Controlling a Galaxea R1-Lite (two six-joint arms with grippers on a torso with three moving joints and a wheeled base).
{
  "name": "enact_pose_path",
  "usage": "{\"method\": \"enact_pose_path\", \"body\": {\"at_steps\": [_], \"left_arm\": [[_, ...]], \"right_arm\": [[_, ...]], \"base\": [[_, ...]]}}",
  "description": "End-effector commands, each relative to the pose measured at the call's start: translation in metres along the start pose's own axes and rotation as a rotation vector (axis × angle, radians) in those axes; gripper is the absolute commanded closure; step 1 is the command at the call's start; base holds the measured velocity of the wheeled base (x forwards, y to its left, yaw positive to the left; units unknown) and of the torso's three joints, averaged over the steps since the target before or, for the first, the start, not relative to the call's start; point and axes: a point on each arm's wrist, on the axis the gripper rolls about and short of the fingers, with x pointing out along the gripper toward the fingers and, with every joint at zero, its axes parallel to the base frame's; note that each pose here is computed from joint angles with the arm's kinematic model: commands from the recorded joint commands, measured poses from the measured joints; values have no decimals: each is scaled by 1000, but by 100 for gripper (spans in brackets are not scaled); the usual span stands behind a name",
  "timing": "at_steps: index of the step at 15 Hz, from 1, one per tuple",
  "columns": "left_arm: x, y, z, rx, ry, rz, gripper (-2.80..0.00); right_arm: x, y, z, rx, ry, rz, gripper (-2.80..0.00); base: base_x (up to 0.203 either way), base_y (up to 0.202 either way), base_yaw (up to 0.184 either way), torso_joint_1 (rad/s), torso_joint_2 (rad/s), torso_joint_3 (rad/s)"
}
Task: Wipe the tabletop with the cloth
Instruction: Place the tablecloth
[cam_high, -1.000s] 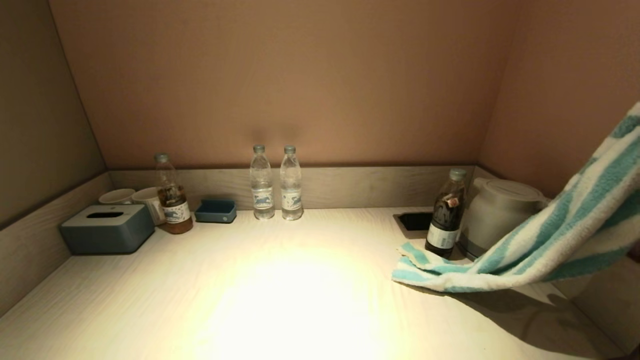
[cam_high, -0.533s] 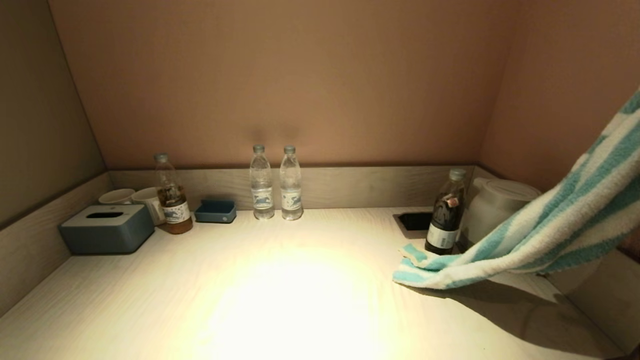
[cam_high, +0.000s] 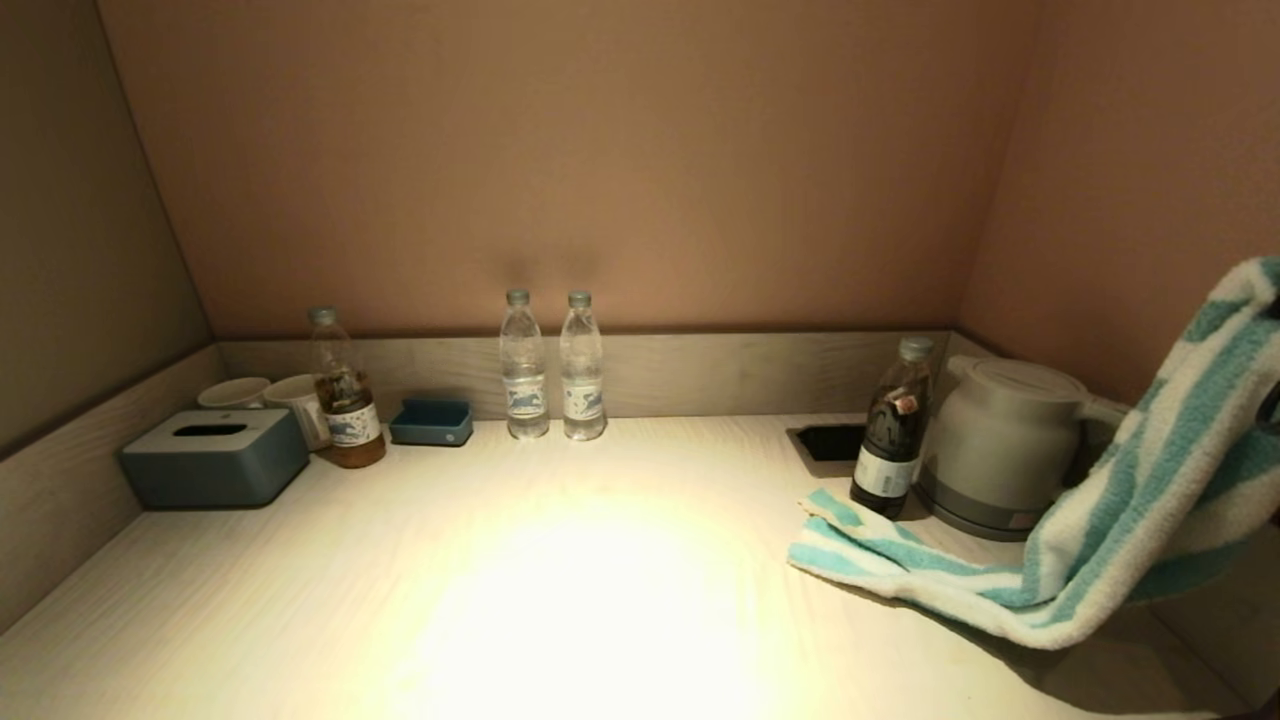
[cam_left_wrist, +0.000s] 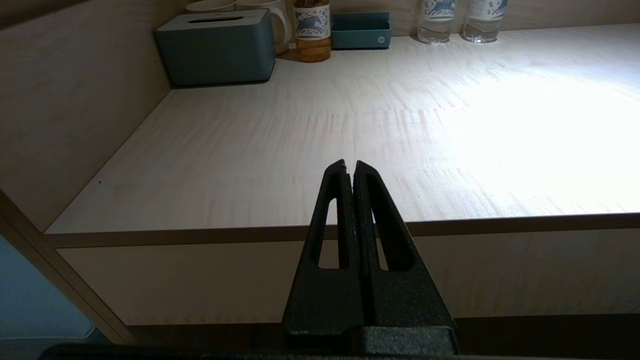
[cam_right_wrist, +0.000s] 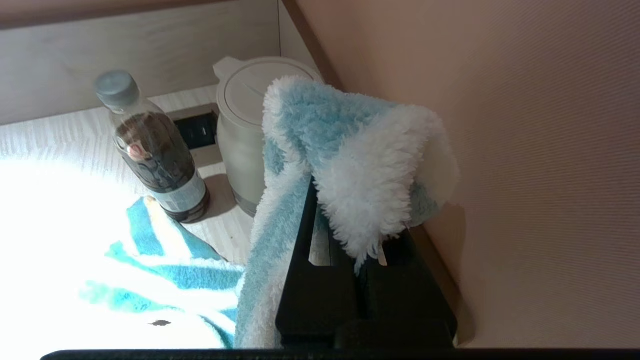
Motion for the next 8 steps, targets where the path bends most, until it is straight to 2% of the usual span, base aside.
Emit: {"method": "enact_pose_path", "body": {"at_steps": [1, 6, 8], "left_arm": [[0, 0, 0, 0, 1, 1, 0], [0, 0, 0, 0, 1, 1, 0], [0, 0, 0, 0, 1, 1, 0]], "right_arm": [[16, 0, -11, -1, 65, -7, 0], [37, 1, -32, -14, 162, 1, 0], [38, 1, -32, -13, 164, 4, 0]], "base": [[0, 0, 0, 0, 0, 0], [0, 0, 0, 0, 0, 0], [0, 0, 0, 0, 0, 0]]}}
